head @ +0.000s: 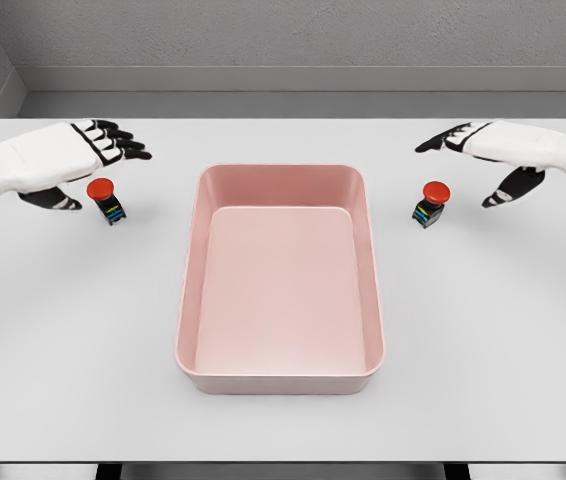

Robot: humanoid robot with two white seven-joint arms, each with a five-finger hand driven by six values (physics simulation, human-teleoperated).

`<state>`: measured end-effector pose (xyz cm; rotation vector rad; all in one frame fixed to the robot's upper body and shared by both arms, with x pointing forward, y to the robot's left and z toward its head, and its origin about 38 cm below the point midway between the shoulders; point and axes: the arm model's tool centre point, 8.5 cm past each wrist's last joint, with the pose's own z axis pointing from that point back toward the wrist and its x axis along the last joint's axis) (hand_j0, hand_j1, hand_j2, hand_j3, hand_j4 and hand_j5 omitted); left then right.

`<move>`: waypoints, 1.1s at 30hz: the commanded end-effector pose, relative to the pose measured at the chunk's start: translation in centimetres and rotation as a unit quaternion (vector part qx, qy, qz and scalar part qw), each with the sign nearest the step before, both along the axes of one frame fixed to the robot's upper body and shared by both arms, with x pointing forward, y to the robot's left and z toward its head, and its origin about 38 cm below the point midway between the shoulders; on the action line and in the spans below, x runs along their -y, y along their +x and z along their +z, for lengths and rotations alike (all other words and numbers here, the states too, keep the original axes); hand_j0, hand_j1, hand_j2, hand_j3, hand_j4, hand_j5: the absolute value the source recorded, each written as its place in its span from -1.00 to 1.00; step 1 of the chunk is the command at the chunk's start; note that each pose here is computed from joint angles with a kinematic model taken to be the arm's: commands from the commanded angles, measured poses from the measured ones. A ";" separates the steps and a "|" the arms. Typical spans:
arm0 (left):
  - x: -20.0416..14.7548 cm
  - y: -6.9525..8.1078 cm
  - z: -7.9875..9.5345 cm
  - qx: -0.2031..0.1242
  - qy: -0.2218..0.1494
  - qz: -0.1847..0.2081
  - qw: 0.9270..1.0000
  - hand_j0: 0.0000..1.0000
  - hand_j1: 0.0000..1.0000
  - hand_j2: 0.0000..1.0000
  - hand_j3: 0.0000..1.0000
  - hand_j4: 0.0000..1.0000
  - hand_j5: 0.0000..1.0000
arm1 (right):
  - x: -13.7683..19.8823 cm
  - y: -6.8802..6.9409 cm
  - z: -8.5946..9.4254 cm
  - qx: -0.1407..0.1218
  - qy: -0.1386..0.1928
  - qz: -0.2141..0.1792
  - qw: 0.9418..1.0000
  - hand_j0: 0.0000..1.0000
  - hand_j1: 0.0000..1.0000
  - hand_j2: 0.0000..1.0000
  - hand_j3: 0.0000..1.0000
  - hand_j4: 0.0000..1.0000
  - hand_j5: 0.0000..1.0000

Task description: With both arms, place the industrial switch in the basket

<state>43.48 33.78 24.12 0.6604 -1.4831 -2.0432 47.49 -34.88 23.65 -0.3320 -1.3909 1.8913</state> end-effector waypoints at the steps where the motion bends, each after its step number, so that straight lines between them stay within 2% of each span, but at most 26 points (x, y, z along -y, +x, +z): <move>1: 0.0 0.4 -0.9 -0.007 -0.001 0.007 1.000 1.00 1.00 1.00 1.00 1.00 1.00 | -0.3 -0.1 -0.5 -0.007 -0.003 0.004 1.000 1.00 1.00 1.00 1.00 1.00 1.00; 2: -0.3 0.6 -1.3 -0.008 0.009 0.013 1.000 1.00 1.00 1.00 1.00 1.00 1.00 | -0.8 0.0 -0.7 -0.004 -0.012 0.009 1.000 1.00 1.00 1.00 1.00 1.00 1.00; 3: -0.2 1.1 -1.8 -0.010 0.008 0.018 1.000 1.00 1.00 1.00 1.00 1.00 1.00 | -1.0 0.1 -0.7 -0.003 -0.014 0.011 1.000 1.00 1.00 1.00 1.00 1.00 1.00; 7: 0.4 1.3 -2.3 -0.012 0.007 0.017 1.000 1.00 1.00 1.00 1.00 1.00 1.00 | -1.6 0.3 -1.2 -0.001 -0.025 0.017 1.000 1.00 1.00 1.00 1.00 1.00 1.00; 9: 0.0 1.5 -3.5 -0.029 0.017 0.022 0.999 1.00 1.00 1.00 1.00 1.00 1.00 | -2.3 0.4 -1.4 0.000 -0.030 0.023 0.999 1.00 1.00 1.00 1.00 1.00 1.00; 12: 0.6 1.8 -4.2 -0.034 0.011 0.022 0.999 1.00 1.00 1.00 1.00 1.00 1.00 | -2.5 0.5 -1.6 0.001 -0.035 0.025 0.999 0.98 0.98 0.98 0.98 0.98 0.98; 22: 0.1 2.1 -4.2 -0.035 0.012 0.031 0.999 1.00 1.00 1.00 1.00 1.00 1.00 | -2.8 0.3 -2.5 -0.010 -0.042 0.031 0.999 0.78 0.78 0.78 0.78 0.78 0.78; 26: -0.8 2.9 -4.9 -0.046 0.012 0.049 0.998 1.00 1.00 1.00 1.00 1.00 1.00 | -3.3 0.5 -2.5 -0.007 -0.045 0.034 0.998 0.72 0.72 0.72 0.72 0.72 0.72; 30: -1.0 2.9 -4.9 -0.046 0.012 0.051 0.998 1.00 1.00 1.00 1.00 1.00 1.00 | -3.4 0.5 -2.7 -0.009 -0.045 0.034 0.998 0.74 0.74 0.74 0.74 0.74 0.74; 33: -0.3 3.1 -5.5 -0.046 0.019 0.048 0.998 1.00 1.00 1.00 1.00 1.00 1.00 | -3.9 0.7 -3.5 -0.018 -0.043 0.036 0.998 0.74 0.74 0.74 0.74 0.74 0.74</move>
